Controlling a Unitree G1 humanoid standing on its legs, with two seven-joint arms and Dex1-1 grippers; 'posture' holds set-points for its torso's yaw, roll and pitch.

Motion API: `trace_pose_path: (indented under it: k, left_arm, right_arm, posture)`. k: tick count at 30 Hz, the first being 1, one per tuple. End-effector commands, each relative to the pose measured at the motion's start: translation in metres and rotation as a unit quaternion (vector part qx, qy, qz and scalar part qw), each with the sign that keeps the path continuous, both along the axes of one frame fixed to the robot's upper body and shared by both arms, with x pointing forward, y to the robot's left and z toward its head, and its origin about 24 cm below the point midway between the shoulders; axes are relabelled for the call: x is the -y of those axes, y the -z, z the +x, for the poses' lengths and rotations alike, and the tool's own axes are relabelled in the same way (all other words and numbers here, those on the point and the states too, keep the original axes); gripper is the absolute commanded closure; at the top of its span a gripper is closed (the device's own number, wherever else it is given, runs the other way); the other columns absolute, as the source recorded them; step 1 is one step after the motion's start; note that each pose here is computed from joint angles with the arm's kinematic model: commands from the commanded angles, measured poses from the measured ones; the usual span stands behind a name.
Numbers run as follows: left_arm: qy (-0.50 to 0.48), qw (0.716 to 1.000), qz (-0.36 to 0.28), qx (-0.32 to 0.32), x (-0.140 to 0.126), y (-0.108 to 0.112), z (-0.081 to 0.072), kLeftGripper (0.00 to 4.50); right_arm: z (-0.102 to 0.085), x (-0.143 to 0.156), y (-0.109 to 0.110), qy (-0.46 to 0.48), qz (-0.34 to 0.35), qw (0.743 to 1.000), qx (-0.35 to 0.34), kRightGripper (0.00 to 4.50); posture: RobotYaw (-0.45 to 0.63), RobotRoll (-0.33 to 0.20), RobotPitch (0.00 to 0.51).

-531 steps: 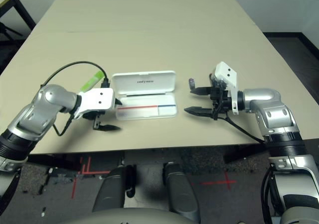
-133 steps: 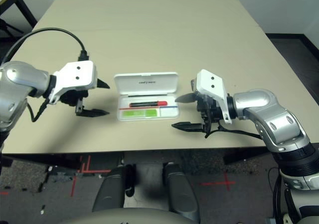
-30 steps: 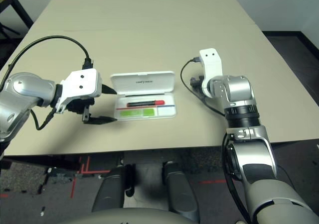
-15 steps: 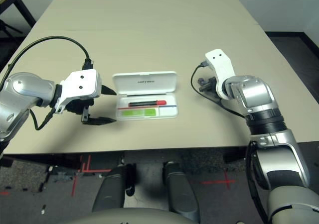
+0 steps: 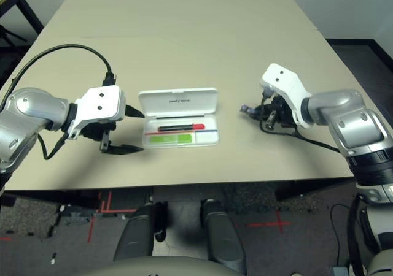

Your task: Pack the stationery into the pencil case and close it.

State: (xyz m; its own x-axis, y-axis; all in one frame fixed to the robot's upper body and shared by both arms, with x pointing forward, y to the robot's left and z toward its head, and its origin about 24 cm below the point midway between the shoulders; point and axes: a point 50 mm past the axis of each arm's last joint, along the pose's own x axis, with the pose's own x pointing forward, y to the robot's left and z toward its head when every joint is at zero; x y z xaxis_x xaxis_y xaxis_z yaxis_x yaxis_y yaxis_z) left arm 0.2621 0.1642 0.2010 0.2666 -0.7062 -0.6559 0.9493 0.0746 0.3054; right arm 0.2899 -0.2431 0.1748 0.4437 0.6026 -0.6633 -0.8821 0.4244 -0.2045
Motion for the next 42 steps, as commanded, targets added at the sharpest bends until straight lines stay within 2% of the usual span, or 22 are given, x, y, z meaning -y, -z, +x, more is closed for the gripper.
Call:
trace_pose_path:
  k: [1, 10, 19, 29, 42]
  left_arm:
    - [0.011, 1.0, 0.007, -0.006, 0.002, 0.003, 0.0, 0.0]
    - [0.006, 1.0, 0.005, -0.005, 0.002, 0.004, -0.003, 0.0]
    - [-0.005, 1.0, 0.007, -0.005, -0.001, 0.003, -0.005, 0.0]
    - [-0.008, 1.0, 0.006, -0.005, 0.001, 0.004, -0.005, 0.0]
    - [-0.011, 1.0, 0.005, -0.003, 0.001, 0.004, -0.006, 0.0]
  right_arm:
    - [-0.004, 0.003, -0.003, -0.044, -0.007, 0.999, -0.006, 4.21]
    - [0.003, -0.012, -0.002, -0.184, -0.003, 0.983, 0.011, 4.21]
    - [0.012, -0.036, -0.003, -0.263, -0.01, 0.965, 0.014, 4.21]
    - [0.015, -0.068, 0.017, -0.296, -0.021, 0.955, -0.005, 4.21]
    - [0.02, -0.082, 0.026, -0.294, -0.035, 0.955, 0.008, 4.21]
  posture:
    - [0.0, 0.0, 0.177]
    - [0.03, 0.0, 0.18]
    - [0.06, 0.0, 0.18]
    - [0.07, 0.0, 0.179]
    - [0.07, 0.0, 0.175]
